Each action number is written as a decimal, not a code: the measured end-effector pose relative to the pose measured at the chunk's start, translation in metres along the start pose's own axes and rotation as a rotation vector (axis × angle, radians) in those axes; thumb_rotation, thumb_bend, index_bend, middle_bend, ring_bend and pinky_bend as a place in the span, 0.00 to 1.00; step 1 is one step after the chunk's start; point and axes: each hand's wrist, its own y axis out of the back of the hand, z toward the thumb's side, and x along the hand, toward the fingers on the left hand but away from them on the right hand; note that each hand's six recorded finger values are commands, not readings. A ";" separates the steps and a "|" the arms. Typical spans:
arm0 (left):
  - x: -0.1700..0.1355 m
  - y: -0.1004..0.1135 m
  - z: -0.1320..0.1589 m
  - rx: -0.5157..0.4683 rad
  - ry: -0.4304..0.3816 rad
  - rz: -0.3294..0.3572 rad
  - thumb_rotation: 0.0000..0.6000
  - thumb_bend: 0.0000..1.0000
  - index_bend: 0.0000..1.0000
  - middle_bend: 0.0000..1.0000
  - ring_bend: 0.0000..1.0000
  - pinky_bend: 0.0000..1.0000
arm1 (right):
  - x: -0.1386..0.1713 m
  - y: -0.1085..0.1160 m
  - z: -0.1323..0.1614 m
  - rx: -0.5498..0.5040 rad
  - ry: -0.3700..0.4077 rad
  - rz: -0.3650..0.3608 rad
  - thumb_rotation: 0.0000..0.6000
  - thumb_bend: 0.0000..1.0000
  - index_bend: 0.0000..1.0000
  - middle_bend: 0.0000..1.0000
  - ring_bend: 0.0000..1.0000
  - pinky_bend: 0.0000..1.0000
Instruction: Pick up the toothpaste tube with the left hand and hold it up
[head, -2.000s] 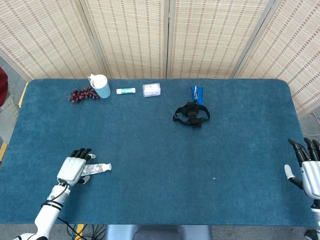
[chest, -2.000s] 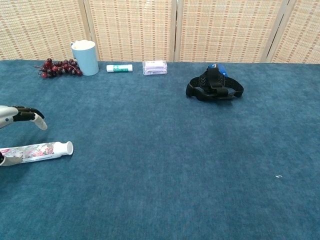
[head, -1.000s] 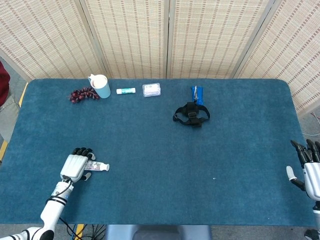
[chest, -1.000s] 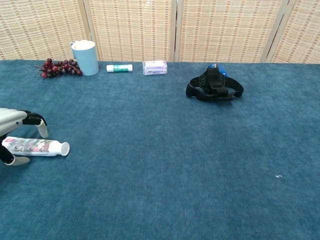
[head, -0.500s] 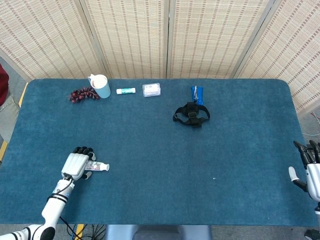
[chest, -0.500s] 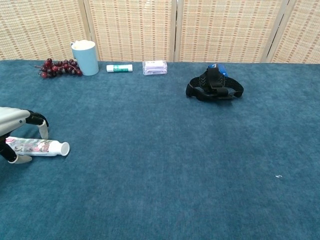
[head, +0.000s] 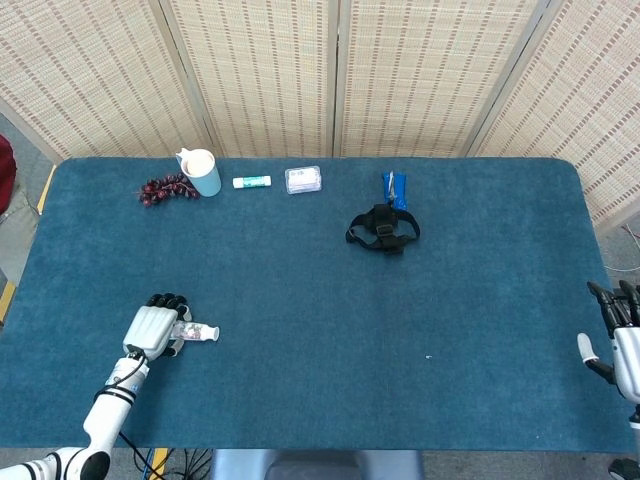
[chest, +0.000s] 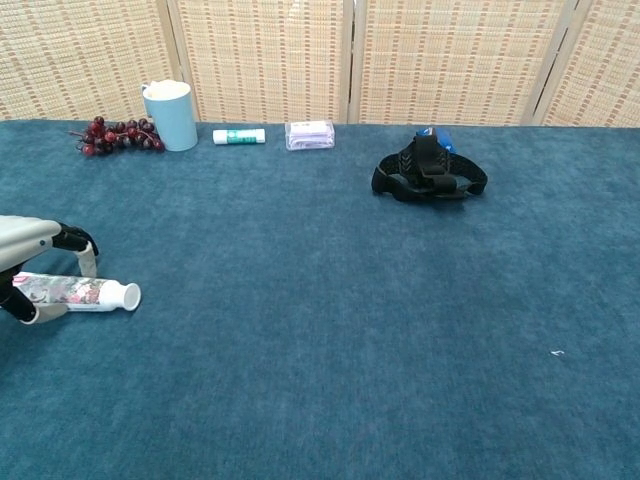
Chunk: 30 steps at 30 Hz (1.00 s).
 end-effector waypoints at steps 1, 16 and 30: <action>0.000 0.000 0.000 -0.003 0.000 0.000 1.00 0.25 0.39 0.20 0.13 0.11 | 0.000 0.000 0.000 0.000 0.000 0.001 1.00 0.33 0.13 0.24 0.04 0.00; 0.003 -0.004 -0.003 -0.062 -0.007 0.029 1.00 0.31 0.50 0.47 0.33 0.18 | 0.000 -0.001 0.001 0.003 -0.002 0.005 1.00 0.33 0.13 0.24 0.04 0.00; 0.000 0.023 -0.005 -0.096 -0.087 0.133 1.00 0.37 0.55 0.60 0.40 0.23 | -0.004 0.003 0.014 -0.005 0.045 0.001 1.00 0.33 0.13 0.24 0.04 0.00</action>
